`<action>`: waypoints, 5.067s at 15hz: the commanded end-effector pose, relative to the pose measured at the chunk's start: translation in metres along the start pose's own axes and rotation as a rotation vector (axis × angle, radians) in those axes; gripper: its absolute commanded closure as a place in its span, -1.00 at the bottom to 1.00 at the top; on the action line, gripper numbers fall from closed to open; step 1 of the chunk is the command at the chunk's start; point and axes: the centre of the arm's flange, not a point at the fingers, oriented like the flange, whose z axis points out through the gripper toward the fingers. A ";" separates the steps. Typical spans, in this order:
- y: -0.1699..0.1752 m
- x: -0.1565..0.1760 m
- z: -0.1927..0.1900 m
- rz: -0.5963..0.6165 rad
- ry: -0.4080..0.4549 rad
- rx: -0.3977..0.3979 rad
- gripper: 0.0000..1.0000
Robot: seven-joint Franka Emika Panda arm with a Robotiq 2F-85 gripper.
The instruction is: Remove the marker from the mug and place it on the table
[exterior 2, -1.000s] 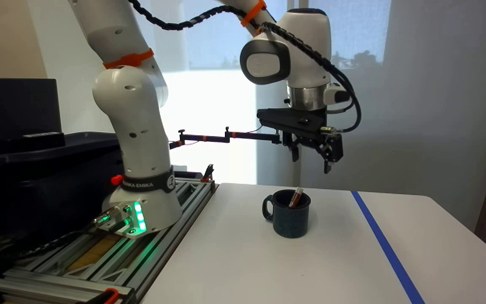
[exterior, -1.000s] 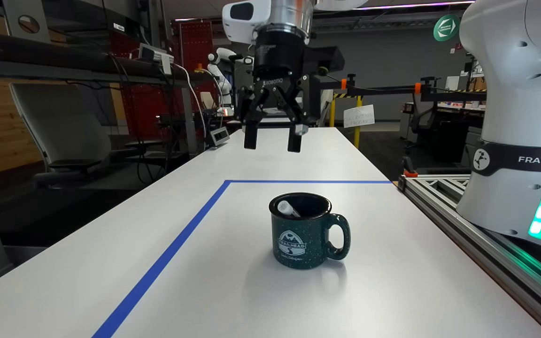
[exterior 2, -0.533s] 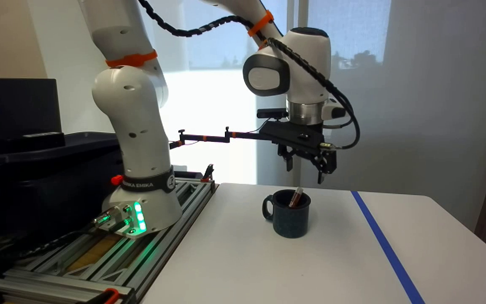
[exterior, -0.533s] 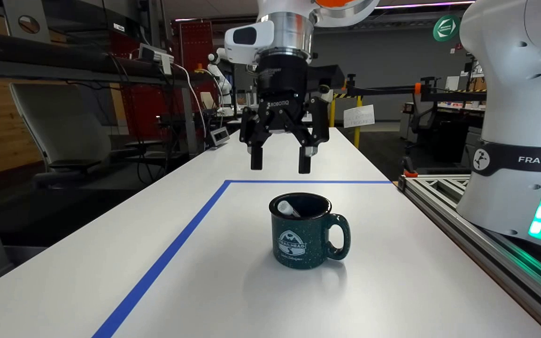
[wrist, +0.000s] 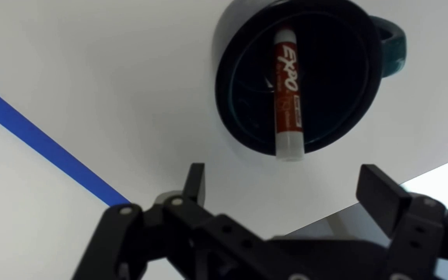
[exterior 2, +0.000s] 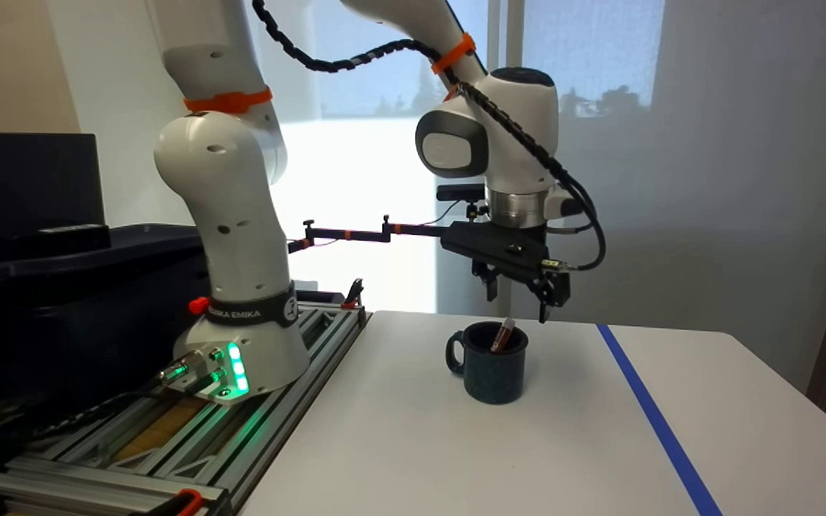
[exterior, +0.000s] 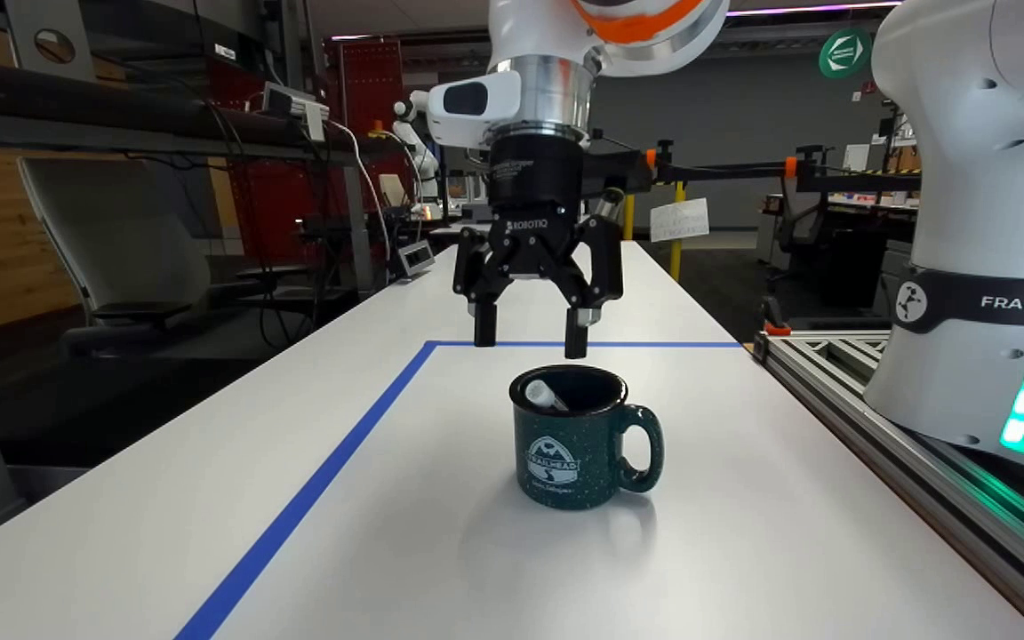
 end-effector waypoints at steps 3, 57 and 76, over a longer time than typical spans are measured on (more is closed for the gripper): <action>-0.001 -0.002 0.006 -0.001 -0.005 0.009 -1.00; -0.040 -0.056 0.036 -0.142 0.036 0.099 0.48; -0.032 -0.031 -0.061 -0.303 0.147 0.172 0.90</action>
